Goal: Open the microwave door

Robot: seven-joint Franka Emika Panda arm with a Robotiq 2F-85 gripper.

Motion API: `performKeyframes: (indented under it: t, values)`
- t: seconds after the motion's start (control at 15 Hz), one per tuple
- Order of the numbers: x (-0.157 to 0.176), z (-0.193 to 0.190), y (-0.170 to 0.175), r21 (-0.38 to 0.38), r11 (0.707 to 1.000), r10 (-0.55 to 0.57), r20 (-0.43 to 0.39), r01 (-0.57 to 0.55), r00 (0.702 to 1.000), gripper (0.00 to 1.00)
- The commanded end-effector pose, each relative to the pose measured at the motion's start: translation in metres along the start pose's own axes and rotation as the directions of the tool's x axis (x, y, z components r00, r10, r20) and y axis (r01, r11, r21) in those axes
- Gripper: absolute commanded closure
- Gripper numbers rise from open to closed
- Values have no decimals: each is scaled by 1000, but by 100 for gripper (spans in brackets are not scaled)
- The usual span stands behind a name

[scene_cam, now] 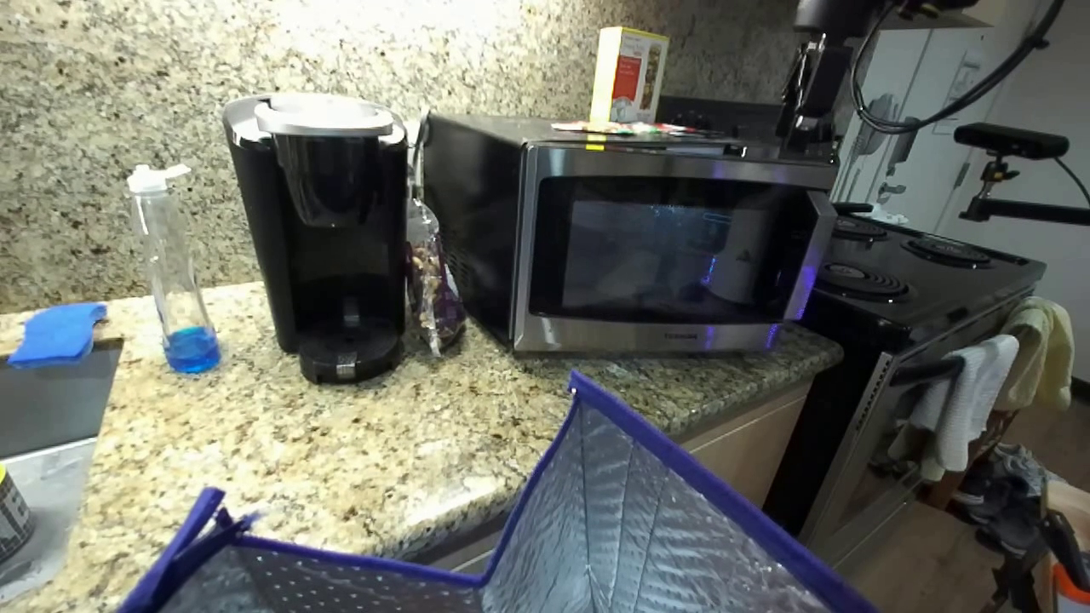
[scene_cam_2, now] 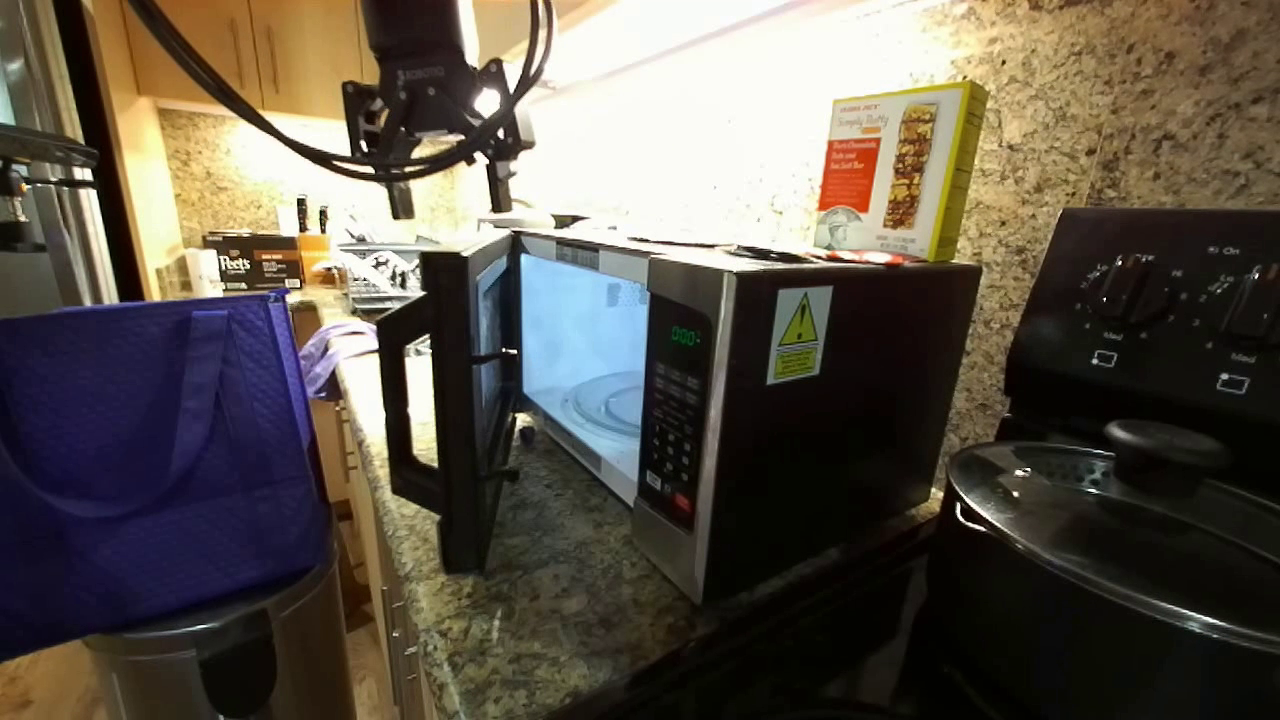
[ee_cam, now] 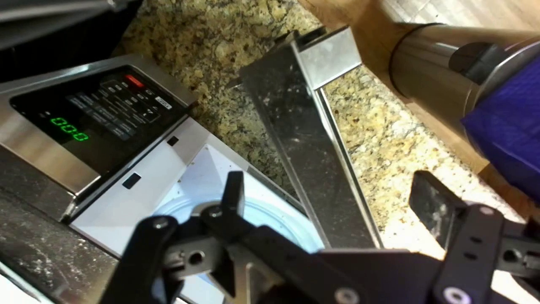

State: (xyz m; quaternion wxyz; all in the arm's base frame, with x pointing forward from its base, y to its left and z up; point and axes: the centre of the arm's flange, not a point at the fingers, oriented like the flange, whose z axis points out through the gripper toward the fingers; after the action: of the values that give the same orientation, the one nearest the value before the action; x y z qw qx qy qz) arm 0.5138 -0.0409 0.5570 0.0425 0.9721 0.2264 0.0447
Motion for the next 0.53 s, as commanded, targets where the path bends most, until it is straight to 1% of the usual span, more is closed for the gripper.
performKeyframes:
  t: [0.0,0.13,0.33,0.47]
  values:
    - [13,17,9,-20,997,75,-38,-76,996,0]
    - [22,27,11,-9,997,78,-32,-78,996,0]
    - [30,49,10,44,995,83,26,-84,996,0]
    - [34,60,9,78,994,69,38,-72,997,0]
